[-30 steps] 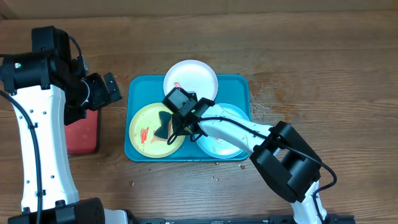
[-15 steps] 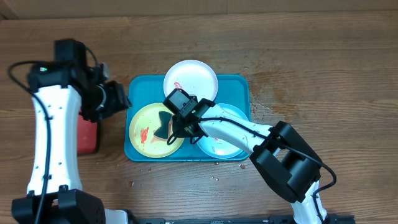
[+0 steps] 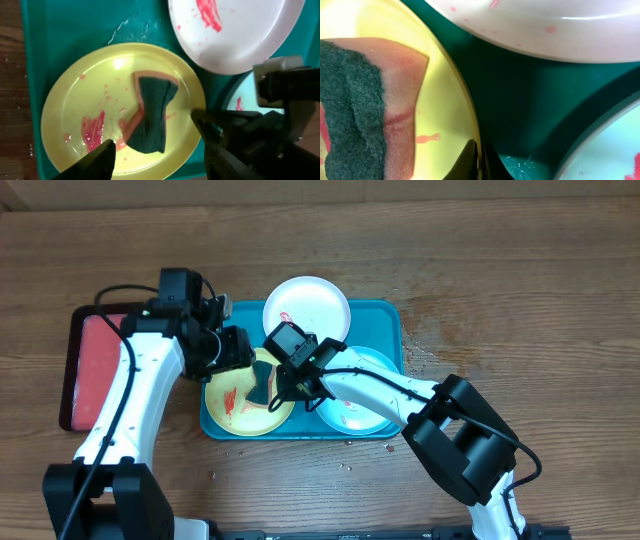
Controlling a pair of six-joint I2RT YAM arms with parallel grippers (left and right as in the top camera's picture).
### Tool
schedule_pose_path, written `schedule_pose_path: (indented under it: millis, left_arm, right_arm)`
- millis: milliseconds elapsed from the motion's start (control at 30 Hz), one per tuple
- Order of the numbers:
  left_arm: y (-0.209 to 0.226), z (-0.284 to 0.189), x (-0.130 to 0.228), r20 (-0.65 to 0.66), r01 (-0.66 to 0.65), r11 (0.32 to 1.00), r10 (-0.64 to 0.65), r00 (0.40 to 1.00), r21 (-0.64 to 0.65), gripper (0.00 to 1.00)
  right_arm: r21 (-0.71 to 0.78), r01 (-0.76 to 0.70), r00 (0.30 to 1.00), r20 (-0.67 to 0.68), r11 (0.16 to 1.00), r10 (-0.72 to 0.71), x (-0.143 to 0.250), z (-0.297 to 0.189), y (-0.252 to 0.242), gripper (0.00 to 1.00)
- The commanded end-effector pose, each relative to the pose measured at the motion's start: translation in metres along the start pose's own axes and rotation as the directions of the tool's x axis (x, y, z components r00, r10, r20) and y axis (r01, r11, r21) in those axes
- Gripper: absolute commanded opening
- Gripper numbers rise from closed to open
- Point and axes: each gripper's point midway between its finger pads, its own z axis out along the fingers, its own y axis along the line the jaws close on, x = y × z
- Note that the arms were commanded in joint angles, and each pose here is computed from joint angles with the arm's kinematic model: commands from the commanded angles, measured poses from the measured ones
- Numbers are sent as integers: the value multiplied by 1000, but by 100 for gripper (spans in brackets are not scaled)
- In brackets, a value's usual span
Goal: Clean dirty plates on tray and stack at the side
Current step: 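Scrub the yellow plate with the sponge in the left gripper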
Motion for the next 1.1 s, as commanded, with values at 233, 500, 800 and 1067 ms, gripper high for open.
schedule_pose_path:
  millis: [233,500,800,1067]
  left_arm:
    - [12,54,25,-103,68,998,-66,992,16,46]
    - [-5,93,42,-222,3,994,22,975,111,50]
    - [29,99,40,-202,20,994,-41,978,-106,18]
    - [79,88,32,-128,31,918,-88,988,-396,4]
  right_arm:
    - [19,4,1000,-19,1000,-3,3,3,-9,4]
    - [20,4,1000,-19,1000,-4,3,3,-9,4]
    - [20,4,1000,-19,1000,-4,3,3,-9,4]
    - [20,4,1000,-18,1000,-4,3,3,-9,4]
